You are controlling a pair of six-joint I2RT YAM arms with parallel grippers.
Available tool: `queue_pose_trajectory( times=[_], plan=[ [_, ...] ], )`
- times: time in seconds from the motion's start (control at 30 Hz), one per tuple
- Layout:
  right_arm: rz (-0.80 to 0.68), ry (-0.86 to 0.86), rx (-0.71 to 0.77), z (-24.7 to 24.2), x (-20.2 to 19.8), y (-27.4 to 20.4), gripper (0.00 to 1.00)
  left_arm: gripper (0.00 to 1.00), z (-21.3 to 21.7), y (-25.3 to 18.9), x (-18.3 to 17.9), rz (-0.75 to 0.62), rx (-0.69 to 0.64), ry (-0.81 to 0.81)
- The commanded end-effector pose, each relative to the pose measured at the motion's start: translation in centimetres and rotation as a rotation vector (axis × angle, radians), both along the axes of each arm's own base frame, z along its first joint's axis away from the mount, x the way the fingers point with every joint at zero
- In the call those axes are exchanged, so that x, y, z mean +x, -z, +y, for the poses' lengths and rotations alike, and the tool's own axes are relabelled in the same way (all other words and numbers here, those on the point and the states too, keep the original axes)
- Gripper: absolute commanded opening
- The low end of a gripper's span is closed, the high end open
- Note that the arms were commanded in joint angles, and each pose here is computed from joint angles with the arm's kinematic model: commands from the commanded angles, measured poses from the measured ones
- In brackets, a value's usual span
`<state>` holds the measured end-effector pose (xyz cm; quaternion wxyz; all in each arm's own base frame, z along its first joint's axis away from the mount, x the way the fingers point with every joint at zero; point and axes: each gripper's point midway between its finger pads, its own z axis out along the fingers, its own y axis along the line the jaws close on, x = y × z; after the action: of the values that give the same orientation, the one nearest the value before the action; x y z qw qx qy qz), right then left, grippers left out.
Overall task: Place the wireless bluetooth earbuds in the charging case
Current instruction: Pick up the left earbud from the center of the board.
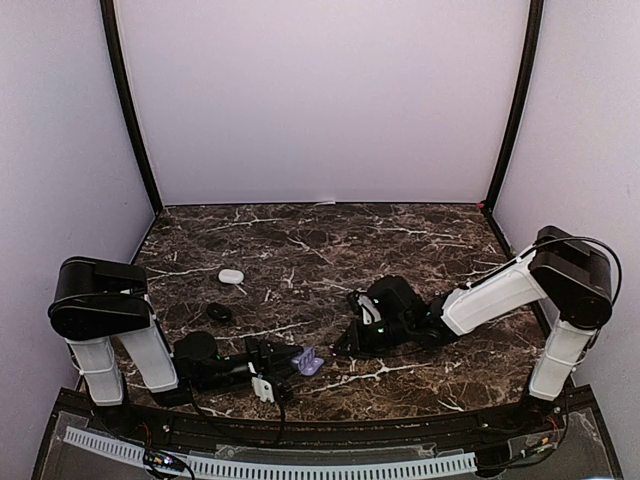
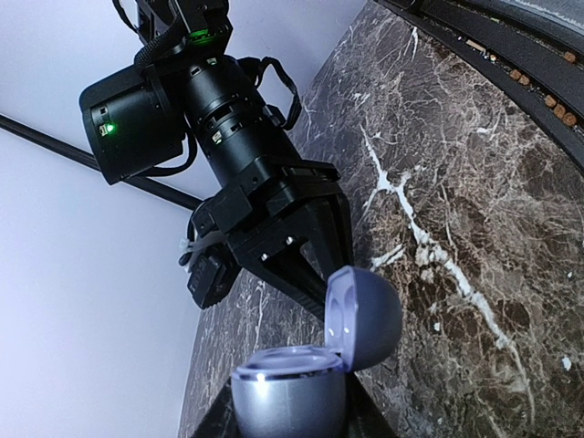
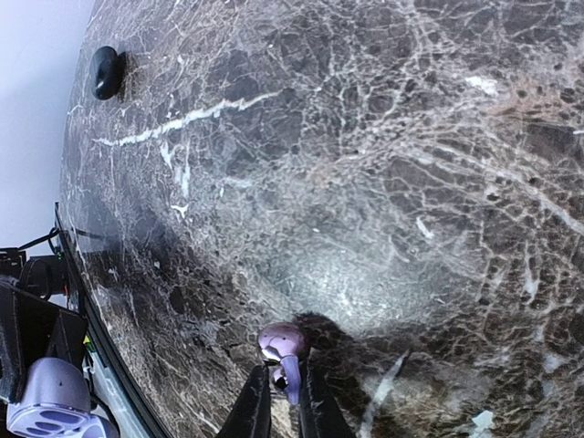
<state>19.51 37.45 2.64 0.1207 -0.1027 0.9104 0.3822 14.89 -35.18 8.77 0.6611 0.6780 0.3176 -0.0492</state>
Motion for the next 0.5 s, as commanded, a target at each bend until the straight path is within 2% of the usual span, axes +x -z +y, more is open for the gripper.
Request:
queue_pose_trajectory(
  times=[0.0, 0.13, 0.3, 0.47],
  plan=[
    [-0.022, -0.002, 0.045, 1.0, 0.6, -1.0, 0.11, 0.02, 0.3, -6.0, 0.2, -0.101, -0.208, -0.010],
    [-0.036, 0.001, 0.046, 0.7, 0.7, -1.4, 0.10, 0.02, 0.3, -5.9, 0.2, -0.102, -0.206, -0.011],
    [-0.051, 0.015, 0.043, 0.3, 0.8, -1.8, 0.02, 0.02, 0.3, -5.8, 0.2, -0.108, -0.200, -0.010],
    [-0.057, 0.016, 0.041, 0.1, 0.7, -2.2, 0.01, 0.02, 0.3, -5.7, 0.2, -0.111, -0.198, -0.011]
  ],
)
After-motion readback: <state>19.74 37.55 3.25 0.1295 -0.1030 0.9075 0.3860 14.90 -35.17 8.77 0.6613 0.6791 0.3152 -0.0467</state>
